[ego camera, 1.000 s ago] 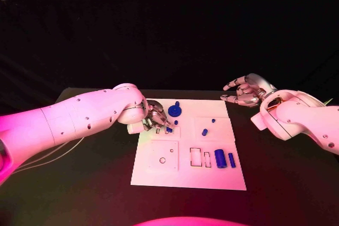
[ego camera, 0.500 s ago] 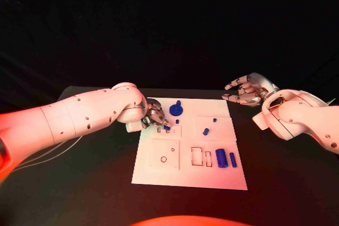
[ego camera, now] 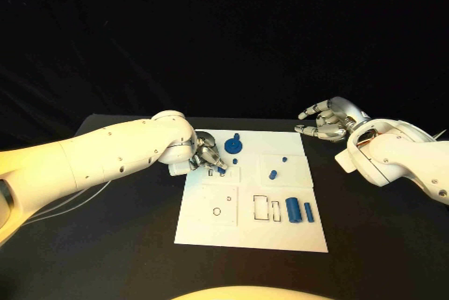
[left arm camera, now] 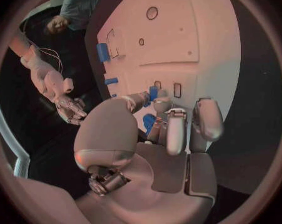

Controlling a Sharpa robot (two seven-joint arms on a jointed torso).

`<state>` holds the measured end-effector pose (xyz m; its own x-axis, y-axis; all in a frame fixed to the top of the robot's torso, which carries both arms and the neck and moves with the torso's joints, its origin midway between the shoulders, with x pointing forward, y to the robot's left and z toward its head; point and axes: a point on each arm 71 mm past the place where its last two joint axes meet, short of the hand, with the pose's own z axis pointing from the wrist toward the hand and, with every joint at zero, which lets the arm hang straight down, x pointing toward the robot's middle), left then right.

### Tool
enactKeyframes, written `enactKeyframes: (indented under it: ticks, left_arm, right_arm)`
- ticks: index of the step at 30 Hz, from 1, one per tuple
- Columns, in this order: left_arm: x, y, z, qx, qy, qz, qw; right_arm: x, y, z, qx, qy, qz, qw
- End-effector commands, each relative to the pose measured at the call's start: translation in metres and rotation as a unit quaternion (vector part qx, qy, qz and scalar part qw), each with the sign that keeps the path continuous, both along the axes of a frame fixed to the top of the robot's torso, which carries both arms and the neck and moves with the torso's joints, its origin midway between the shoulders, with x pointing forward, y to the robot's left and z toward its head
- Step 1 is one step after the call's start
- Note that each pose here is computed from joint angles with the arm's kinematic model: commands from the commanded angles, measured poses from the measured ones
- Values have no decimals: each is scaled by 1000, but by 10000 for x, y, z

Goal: Assemble the parts on the task board

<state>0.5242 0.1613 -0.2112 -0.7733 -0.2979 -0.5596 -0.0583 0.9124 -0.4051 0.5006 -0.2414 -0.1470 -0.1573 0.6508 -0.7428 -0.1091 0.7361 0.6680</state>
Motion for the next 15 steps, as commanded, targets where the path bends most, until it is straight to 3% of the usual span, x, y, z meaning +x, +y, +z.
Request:
enactKeyframes:
  ticks: [1,15]
  left_arm:
    - [-9,-27,2,3,-1,-6,1000]
    - [-26,-22,-33,23,-1,-19,1000]
  right_arm:
    - [-1,6,1,-1,0,2,1000]
    - [-4,6,0,-1,1,3,1000]
